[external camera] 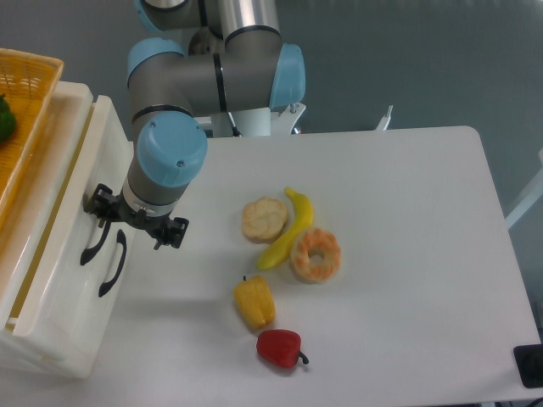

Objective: Slide the top white drawer open
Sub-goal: 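Pull the handle away from the cabinet, sliding the drawer out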

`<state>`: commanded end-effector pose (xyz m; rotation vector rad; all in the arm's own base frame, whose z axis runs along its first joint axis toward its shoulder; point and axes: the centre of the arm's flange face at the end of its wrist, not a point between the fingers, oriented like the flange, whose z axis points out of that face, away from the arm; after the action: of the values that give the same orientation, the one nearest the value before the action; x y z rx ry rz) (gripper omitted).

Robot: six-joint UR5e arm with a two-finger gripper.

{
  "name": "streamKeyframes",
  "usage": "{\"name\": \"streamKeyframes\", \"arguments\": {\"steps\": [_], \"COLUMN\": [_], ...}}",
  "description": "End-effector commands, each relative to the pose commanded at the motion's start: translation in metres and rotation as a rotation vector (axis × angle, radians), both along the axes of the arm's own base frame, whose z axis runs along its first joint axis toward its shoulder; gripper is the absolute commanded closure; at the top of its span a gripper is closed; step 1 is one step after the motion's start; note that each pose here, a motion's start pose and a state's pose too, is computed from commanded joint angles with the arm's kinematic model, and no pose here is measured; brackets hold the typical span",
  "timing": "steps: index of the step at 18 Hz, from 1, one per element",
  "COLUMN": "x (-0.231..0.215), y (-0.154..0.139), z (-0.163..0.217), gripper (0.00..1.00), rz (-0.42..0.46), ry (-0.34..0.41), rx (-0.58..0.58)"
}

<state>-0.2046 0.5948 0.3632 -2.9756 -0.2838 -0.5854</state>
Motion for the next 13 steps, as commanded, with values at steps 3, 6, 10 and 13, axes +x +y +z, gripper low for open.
{"name": "streamKeyframes", "arguments": {"steps": [3, 6, 10, 13], "x": [-0.0003, -0.0006, -0.0021, -0.0049], "y": [0.0005, 0.0009, 0.0013, 0.0003], "z": [0.0014, 0.0007, 0.0012, 0.0011], "gripper": [0.00, 0.00, 0.00, 0.00], "rz": [-0.001, -0.001, -0.001, 0.003], "ry": [0.002, 0.002, 0.003, 0.004], "rx": [0.003, 0.003, 0.005, 0.004]}}
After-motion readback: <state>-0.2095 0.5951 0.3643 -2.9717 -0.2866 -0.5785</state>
